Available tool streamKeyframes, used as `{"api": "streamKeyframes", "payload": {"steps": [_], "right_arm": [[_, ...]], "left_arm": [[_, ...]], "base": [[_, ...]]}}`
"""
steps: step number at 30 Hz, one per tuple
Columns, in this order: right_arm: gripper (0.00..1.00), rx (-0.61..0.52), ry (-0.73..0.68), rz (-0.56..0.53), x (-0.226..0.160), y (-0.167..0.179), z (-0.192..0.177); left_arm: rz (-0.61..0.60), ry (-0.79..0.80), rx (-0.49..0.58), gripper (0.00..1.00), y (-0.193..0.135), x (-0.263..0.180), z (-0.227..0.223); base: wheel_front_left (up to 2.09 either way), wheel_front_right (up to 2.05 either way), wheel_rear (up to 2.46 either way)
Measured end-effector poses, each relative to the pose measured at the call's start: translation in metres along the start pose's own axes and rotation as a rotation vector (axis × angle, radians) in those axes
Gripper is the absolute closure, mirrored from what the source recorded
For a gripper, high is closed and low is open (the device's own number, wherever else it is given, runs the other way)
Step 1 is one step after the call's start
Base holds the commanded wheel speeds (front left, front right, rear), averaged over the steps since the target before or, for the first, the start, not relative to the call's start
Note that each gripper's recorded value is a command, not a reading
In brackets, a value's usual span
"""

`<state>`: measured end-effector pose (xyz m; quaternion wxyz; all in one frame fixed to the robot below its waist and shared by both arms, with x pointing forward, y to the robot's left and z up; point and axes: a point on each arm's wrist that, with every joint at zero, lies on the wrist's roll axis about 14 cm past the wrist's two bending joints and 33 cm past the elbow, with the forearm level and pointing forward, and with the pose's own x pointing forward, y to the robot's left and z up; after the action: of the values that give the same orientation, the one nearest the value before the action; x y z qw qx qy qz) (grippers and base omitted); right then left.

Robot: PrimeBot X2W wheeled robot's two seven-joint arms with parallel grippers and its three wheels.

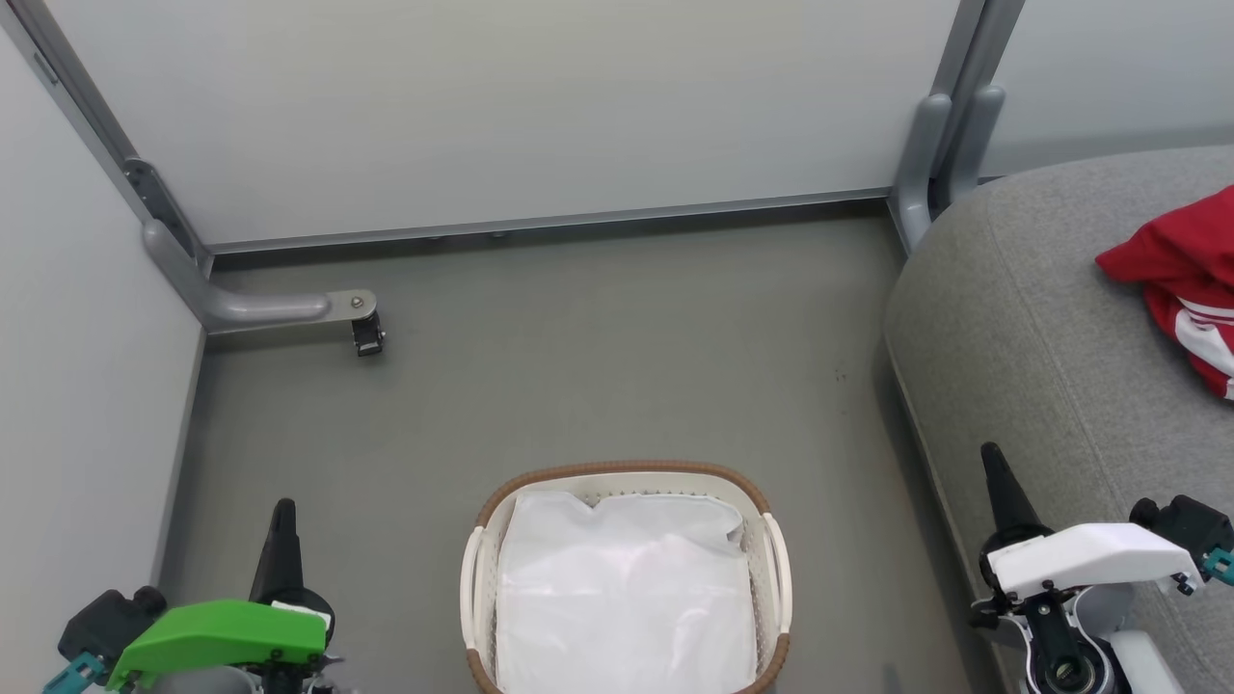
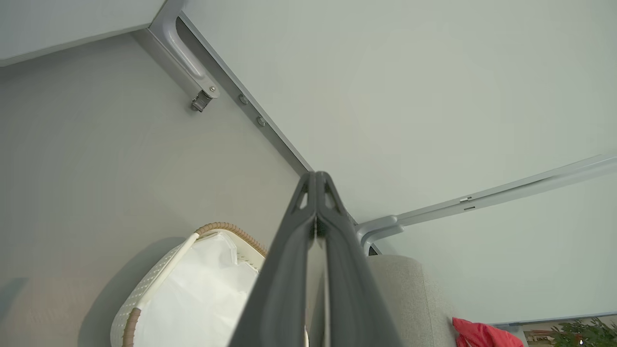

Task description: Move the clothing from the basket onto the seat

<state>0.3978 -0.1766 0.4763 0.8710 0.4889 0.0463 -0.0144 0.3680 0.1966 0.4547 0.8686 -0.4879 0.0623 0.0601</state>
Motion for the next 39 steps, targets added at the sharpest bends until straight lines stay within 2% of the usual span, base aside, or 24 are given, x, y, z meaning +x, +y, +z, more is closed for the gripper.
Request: {"api": "streamKeyframes", "payload": {"steps": [39], "right_arm": [[1.0, 0.352, -0.027, 0.034, -0.007, 0.006, 0.02]], "left_arm": [[-0.083, -0.004, -0.35, 1.0, -0.023, 0.008, 0.017]], "base": [[0.0, 0.0, 0.0]]}}
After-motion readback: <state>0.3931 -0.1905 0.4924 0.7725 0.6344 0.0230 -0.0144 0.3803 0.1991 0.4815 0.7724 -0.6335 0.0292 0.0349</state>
